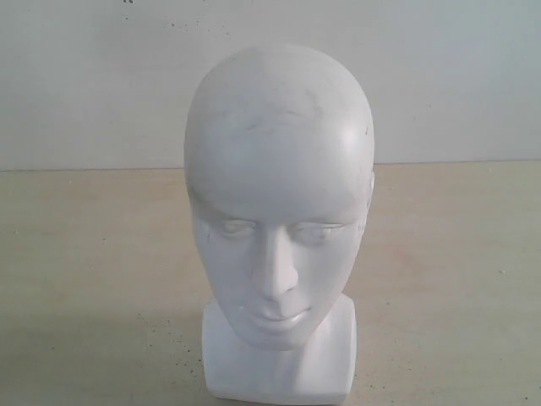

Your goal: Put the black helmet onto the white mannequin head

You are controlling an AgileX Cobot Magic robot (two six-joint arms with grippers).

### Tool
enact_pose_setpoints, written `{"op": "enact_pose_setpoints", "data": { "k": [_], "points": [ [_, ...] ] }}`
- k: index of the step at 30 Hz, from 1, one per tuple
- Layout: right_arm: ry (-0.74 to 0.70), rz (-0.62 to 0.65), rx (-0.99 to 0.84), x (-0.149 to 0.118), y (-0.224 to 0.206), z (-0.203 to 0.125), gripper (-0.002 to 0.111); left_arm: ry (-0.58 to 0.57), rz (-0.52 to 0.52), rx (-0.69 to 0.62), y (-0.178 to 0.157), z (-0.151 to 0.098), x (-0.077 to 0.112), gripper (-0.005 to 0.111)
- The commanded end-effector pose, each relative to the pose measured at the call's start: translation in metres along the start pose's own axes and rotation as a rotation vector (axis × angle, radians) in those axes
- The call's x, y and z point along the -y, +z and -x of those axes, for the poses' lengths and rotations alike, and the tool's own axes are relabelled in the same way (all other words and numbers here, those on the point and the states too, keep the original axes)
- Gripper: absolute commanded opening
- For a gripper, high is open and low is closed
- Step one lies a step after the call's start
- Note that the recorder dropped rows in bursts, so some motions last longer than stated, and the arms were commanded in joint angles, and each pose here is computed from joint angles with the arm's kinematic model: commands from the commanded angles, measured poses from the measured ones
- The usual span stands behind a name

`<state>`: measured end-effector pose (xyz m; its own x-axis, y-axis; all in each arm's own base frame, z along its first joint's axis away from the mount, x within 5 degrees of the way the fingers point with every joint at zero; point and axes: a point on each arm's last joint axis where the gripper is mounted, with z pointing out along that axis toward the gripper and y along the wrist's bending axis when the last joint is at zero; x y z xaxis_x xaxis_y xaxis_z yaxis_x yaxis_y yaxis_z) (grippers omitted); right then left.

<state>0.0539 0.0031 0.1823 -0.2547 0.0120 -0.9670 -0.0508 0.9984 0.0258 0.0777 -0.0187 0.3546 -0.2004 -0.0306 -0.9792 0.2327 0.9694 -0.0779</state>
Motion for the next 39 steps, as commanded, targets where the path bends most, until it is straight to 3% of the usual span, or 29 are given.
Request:
{"op": "enact_pose_setpoints", "data": {
  "k": [1,5,7,15,19,26,30,33,39],
  "points": [
    [-0.01,-0.01,0.01,0.001,0.0,0.001,0.0,-0.148,0.001,0.336,-0.022,0.031,-0.004,0.004],
    [-0.01,-0.01,0.01,0.001,0.0,0.001,0.0,-0.273,-0.117,0.492,-0.028,0.045,0.002,0.004],
    [-0.01,-0.01,0.01,0.001,0.0,0.001,0.0,-0.241,-0.165,0.526,-0.028,0.049,0.007,0.004],
    [-0.01,-0.01,0.01,0.001,0.0,0.001,0.0,-0.468,-0.415,0.475,-0.027,0.052,0.024,0.004],
    [-0.01,-0.01,0.01,0.001,0.0,0.001,0.0,-0.607,-0.489,0.442,-0.028,0.052,0.027,0.004],
    [-0.01,-0.01,0.01,0.001,0.0,0.001,0.0,-0.736,-0.569,0.45,-0.038,0.054,0.028,0.004],
    [-0.01,-0.01,0.01,0.001,0.0,0.001,0.0,-0.813,-0.69,0.475,-0.045,0.061,0.032,0.004],
    [-0.01,-0.01,0.01,0.001,0.0,0.001,0.0,-0.752,-0.719,0.55,-0.05,0.065,0.033,0.004],
    [-0.01,-0.01,0.01,0.001,0.0,0.001,0.0,-0.632,-0.661,0.614,-0.048,0.067,0.031,0.004]
  ]
}}
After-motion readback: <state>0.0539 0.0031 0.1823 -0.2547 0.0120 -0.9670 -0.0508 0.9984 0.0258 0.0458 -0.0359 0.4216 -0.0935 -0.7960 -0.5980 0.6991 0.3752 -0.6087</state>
